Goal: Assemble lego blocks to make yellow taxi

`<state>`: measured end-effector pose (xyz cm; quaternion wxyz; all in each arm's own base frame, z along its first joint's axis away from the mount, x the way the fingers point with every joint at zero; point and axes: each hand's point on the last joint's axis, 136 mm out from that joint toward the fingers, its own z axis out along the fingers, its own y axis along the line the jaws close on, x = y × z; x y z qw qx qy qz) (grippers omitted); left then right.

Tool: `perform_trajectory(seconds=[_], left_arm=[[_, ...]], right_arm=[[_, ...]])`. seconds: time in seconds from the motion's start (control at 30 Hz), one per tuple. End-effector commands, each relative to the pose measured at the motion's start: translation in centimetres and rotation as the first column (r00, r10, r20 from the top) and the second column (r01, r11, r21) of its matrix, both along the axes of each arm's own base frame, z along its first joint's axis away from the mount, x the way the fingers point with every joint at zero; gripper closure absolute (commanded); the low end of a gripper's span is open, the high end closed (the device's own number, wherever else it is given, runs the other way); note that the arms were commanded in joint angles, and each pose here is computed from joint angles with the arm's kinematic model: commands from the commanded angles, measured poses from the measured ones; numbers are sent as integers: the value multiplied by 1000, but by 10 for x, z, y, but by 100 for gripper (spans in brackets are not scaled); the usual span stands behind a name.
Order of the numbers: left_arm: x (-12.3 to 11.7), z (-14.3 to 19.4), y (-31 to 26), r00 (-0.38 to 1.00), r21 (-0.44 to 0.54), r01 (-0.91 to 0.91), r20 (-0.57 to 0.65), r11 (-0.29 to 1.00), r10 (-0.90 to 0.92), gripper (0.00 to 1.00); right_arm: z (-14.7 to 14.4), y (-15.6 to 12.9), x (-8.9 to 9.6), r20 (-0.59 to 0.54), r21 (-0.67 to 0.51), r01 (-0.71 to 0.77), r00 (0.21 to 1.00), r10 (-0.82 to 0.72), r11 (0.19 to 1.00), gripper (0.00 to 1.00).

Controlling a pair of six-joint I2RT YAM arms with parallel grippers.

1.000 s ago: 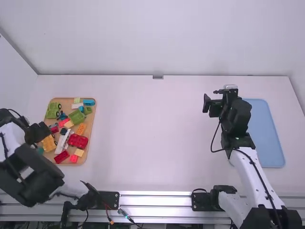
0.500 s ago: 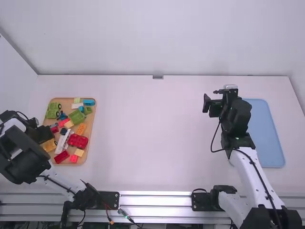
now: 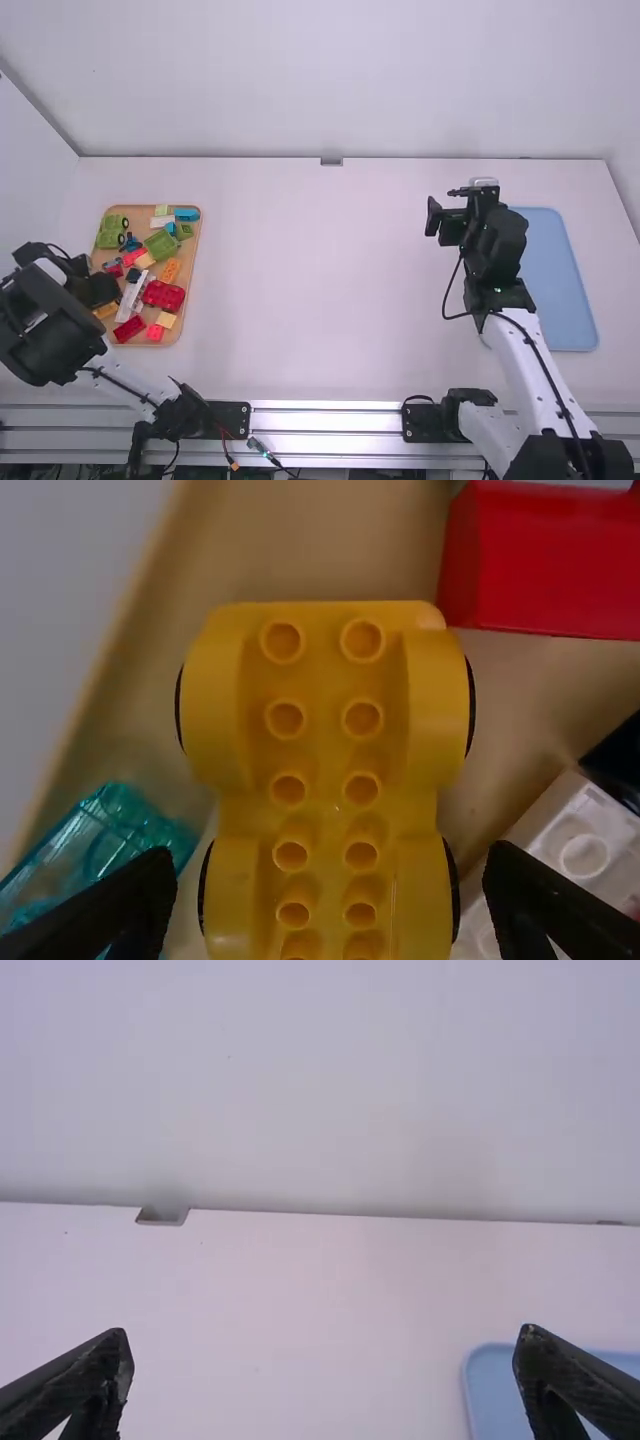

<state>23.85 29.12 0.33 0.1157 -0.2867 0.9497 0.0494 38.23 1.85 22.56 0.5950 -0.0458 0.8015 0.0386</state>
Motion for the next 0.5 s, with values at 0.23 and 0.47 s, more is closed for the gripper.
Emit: perform_trajectory(seconds=[0.23, 0.47], left_arm=[[-8, -17, -8, 1000, -13, -18, 8, 1000, 18, 18], [-7, -23, -12, 1000, -9, -13, 11, 1000, 13, 25]], right_arm=[[16, 0, 5, 30, 3, 0, 1000, 0, 1000, 1], [16, 0, 5, 29, 3, 0, 1000, 0, 1000, 1]])
